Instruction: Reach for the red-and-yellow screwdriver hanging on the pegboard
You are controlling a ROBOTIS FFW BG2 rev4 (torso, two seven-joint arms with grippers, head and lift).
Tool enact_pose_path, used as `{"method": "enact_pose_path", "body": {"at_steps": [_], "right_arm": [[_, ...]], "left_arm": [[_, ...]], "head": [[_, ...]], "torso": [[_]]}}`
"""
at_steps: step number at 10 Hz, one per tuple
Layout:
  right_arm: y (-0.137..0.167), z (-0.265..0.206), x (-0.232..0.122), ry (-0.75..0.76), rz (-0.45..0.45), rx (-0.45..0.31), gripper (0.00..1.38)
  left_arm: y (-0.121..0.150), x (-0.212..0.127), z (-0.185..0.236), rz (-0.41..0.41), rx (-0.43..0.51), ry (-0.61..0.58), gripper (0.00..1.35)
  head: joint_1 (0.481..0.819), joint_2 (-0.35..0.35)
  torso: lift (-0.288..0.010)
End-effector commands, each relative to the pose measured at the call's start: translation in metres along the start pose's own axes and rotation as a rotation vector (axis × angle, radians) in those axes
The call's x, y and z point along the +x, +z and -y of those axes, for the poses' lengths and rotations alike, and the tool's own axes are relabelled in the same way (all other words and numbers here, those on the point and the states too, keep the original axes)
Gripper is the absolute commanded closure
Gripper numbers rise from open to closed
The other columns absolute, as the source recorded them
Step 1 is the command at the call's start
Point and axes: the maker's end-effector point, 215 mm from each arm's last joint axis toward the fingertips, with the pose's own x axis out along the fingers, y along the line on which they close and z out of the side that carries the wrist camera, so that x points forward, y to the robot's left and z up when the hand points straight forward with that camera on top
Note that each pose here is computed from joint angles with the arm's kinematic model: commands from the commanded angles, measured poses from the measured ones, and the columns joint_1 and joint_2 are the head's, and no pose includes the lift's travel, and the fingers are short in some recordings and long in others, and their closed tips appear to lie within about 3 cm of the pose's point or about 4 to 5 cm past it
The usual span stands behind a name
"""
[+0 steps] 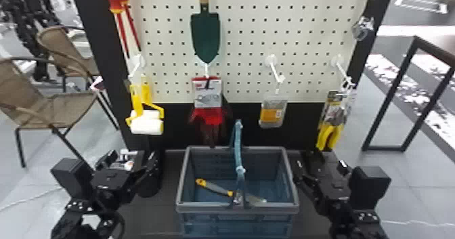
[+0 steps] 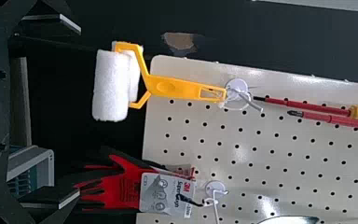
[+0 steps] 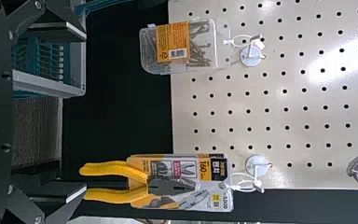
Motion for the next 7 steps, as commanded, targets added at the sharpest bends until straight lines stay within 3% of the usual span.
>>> {"method": "enact_pose_path", "body": {"at_steps": [1,7], "right_arm": [[0.0016,-0.0001,-0.0003,0.0,0.007,0.002,0.17],[0.0021,-0.0002,-0.001,-0.002,0.016,0.009,0.17]], "left_arm": [[-0.0006,-0.0005,-0.0005,0.002,-0.004,0.001,0.1],[0.0008,-0.0005,-0.0004,0.007,0.002,0.001,0.1]], "head": [[0.549,0.0],[0.549,0.0]], "torso": [[-0.1],[-0.1]]}}
